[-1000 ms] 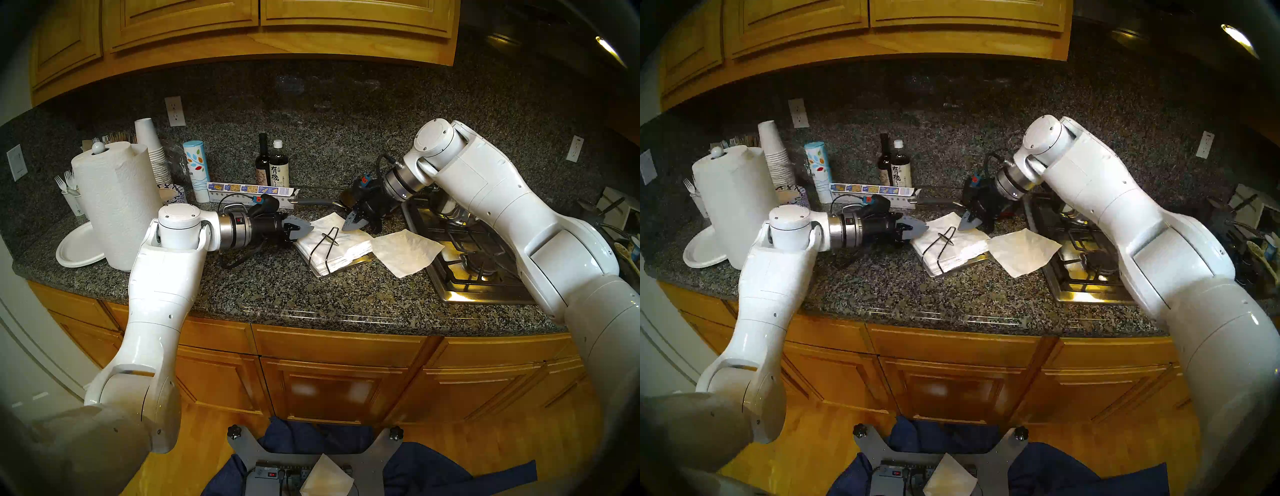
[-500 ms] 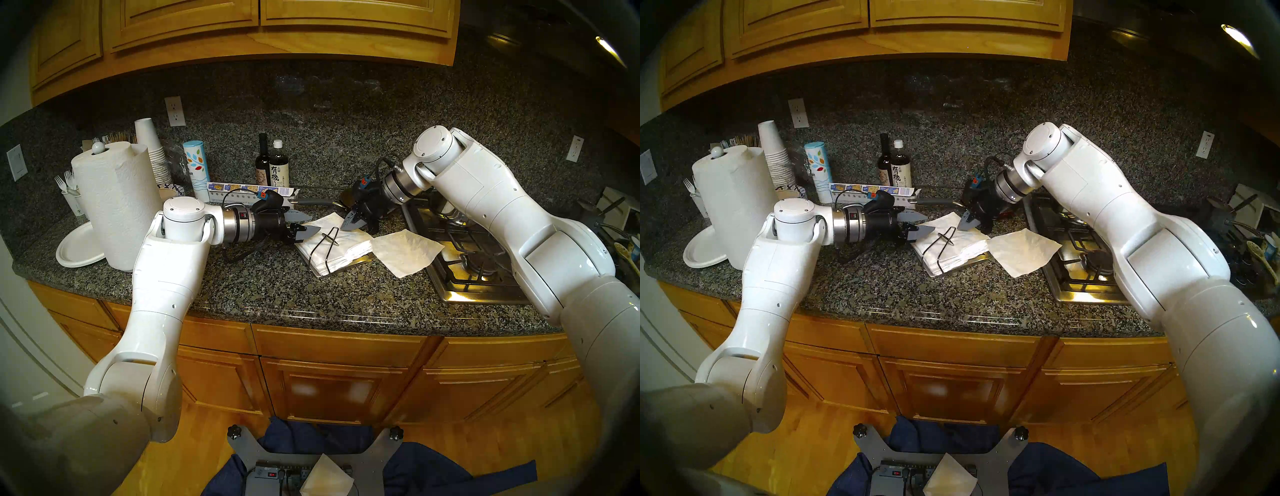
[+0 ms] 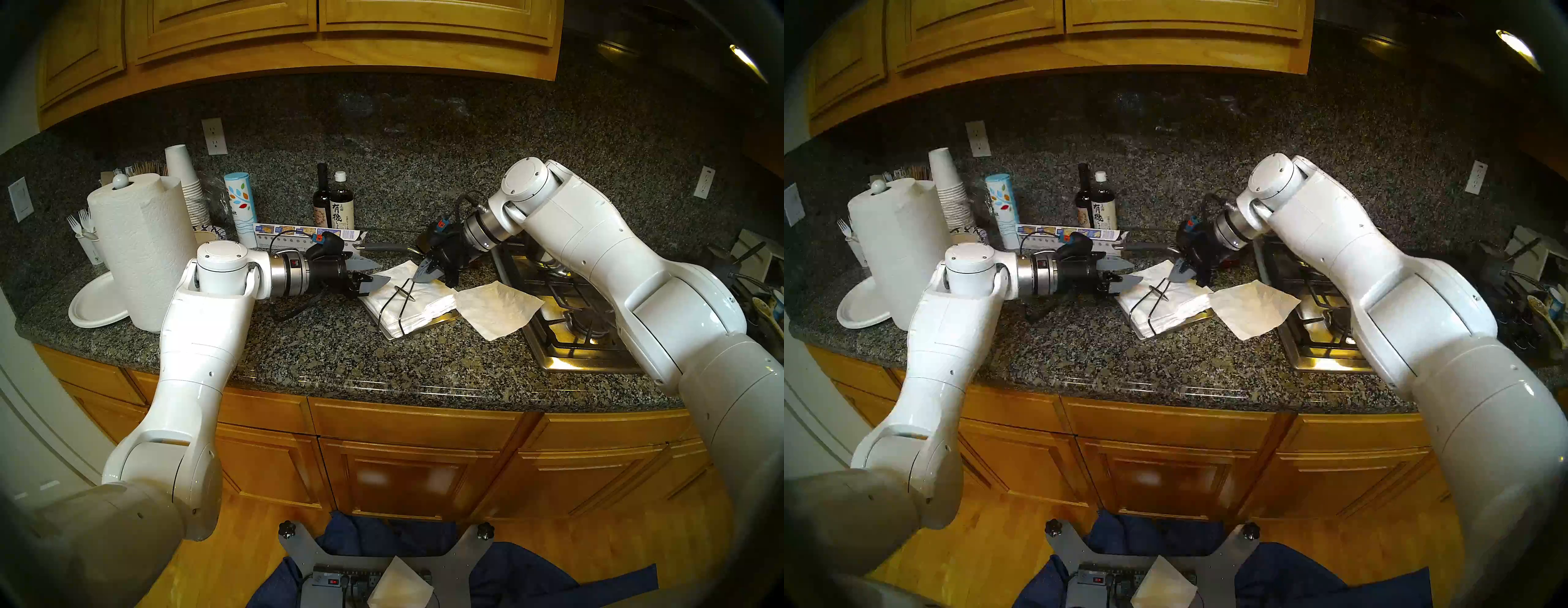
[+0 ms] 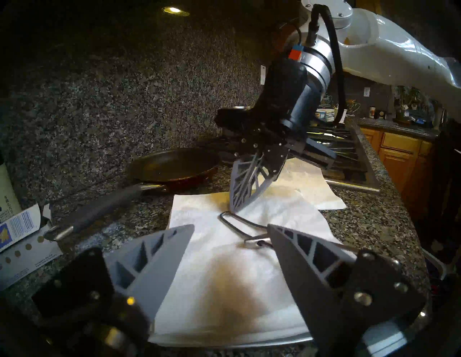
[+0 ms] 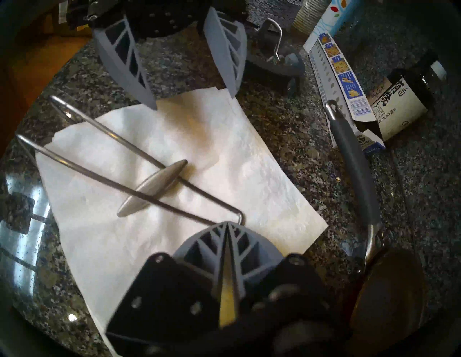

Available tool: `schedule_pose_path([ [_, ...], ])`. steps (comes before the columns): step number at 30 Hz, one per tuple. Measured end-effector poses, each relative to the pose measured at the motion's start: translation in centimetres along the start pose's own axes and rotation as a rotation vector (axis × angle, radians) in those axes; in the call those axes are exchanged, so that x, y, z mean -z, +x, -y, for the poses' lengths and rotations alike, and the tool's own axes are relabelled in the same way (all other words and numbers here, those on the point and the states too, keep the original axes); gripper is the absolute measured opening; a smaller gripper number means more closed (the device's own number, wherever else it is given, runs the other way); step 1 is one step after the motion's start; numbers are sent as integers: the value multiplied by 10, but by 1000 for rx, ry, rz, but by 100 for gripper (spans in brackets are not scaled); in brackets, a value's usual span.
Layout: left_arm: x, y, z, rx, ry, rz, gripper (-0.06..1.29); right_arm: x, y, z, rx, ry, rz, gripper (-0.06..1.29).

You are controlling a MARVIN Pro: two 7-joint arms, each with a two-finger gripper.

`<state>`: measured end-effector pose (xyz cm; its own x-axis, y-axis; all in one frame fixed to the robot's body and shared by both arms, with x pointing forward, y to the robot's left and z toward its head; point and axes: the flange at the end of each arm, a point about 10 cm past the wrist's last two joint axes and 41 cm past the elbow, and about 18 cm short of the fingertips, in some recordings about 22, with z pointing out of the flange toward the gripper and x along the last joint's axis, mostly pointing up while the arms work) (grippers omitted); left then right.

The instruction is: Take napkin out of napkin holder

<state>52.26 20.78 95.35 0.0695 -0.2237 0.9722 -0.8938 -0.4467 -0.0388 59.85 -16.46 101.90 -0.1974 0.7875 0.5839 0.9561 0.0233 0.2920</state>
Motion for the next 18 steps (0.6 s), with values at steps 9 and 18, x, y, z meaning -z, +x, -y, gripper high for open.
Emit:
schedule_pose_path([
  [9, 2, 0, 1, 2, 4, -3, 88, -1, -1, -4, -3, -5, -3, 7],
  [18, 4, -2, 1, 3, 6, -6, 96, -4, -2, -6, -3, -3, -6, 17],
])
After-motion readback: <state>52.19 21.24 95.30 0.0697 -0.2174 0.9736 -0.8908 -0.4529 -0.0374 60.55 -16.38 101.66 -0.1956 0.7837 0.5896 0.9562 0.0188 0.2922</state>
